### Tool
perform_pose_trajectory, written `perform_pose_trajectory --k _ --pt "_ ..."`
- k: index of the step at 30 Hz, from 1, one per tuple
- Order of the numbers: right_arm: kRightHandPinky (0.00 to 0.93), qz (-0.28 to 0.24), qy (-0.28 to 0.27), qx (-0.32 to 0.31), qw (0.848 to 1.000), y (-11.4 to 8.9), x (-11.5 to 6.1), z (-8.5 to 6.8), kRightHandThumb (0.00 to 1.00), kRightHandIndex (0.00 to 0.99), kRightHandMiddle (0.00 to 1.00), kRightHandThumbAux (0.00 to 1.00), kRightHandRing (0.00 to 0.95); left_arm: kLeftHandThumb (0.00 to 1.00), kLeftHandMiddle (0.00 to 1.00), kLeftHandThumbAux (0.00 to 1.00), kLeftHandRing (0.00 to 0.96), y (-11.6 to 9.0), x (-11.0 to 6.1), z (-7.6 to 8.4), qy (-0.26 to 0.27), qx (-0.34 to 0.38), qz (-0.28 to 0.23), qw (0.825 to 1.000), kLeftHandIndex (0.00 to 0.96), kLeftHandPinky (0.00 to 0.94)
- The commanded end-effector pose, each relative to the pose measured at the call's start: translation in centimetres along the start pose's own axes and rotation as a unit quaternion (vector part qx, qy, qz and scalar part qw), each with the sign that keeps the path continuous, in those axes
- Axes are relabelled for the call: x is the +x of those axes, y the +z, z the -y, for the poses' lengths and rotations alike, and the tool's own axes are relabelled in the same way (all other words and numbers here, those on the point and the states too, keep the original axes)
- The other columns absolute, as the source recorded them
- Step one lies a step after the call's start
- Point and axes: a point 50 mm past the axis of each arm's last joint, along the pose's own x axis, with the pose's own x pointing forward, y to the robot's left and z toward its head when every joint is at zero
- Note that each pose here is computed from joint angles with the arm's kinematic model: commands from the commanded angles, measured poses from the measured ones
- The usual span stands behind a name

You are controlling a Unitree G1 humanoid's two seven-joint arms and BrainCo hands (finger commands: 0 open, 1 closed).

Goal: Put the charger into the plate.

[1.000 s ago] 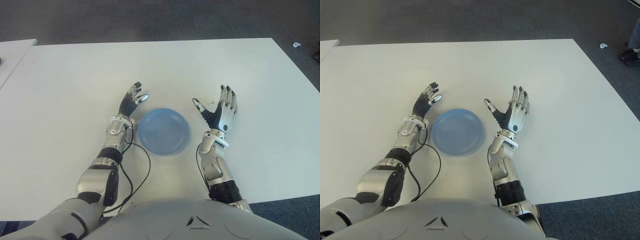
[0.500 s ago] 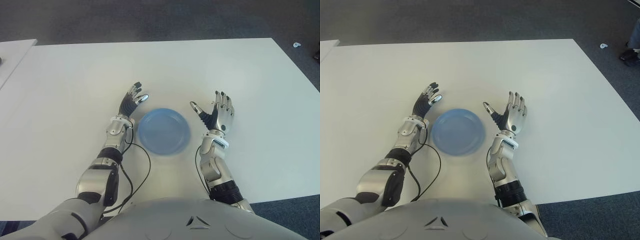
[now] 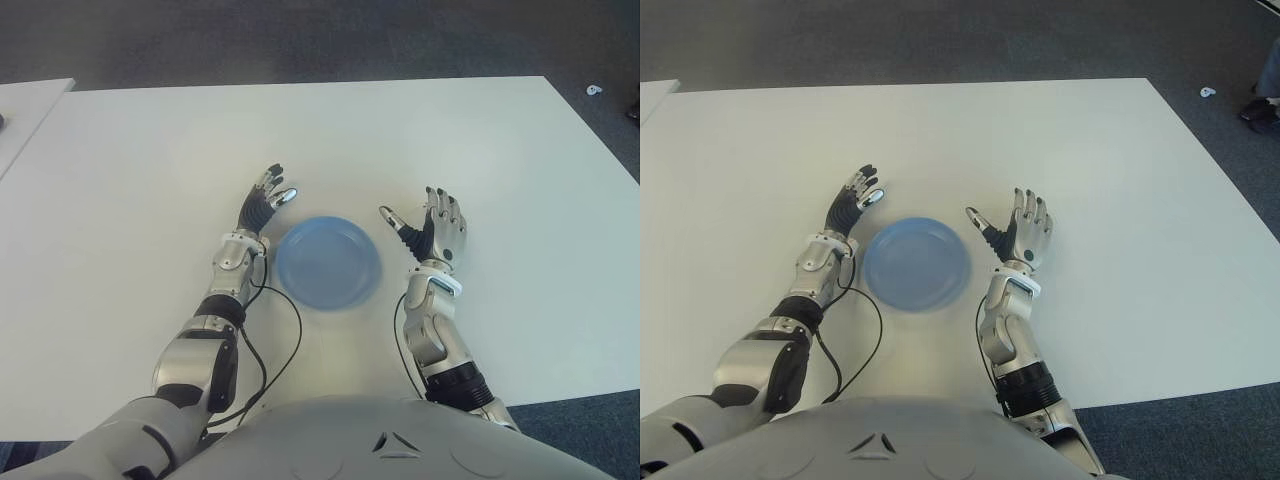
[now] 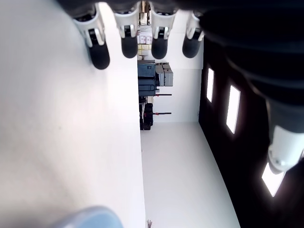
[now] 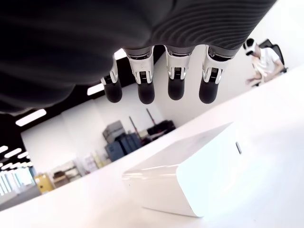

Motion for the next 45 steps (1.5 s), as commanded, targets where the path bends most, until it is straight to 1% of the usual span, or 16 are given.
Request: perform_pose_trajectory --k 1,13,24,34,40,45 --pt "0.000 -0.010 0.010 -0.016 1.000 -0.3 -0.2 -0.1 0.322 0.000 0.000 0.120 0.000 0.011 0.000 0.581 0.000 -1.6 -1.0 0.1 -0.010 -0.001 -0.041 0.999 0.000 0.000" --pt "0.000 -0.025 -0.007 -0.050 0.998 -0.8 0.2 0.2 0.323 0.000 0.000 0.113 0.000 0.009 0.000 0.587 0.000 -1.7 -1.1 0.1 -0.018 -0.004 -0.040 0.999 0.000 0.000" --pt "0.000 -0.051 -0.035 -0.068 0.996 -1.1 0.6 0.4 0.293 0.000 0.000 0.129 0.000 0.014 0.000 0.565 0.000 -1.8 -1.3 -0.1 -0.026 -0.002 -0.041 0.999 0.000 0.000" --pt "0.000 -0.085 -0.058 -0.076 0.992 -1.9 1.5 0.9 0.261 0.000 0.000 0.134 0.000 0.016 0.000 0.556 0.000 -1.8 -1.3 -0.2 -0.028 -0.003 -0.045 0.999 0.000 0.000" --pt "0.000 -0.112 -0.060 -0.085 0.988 -2.7 1.9 1.0 0.255 0.000 0.000 0.137 0.000 0.014 0.000 0.558 0.000 -1.8 -1.4 -0.3 -0.030 -0.004 -0.044 0.999 0.000 0.000" --pt "0.000 -0.126 -0.060 -0.087 0.986 -2.9 2.1 1.0 0.245 0.000 0.000 0.142 0.000 0.017 0.000 0.559 0.000 -1.9 -1.4 -0.3 -0.030 -0.004 -0.045 0.999 0.000 0.000"
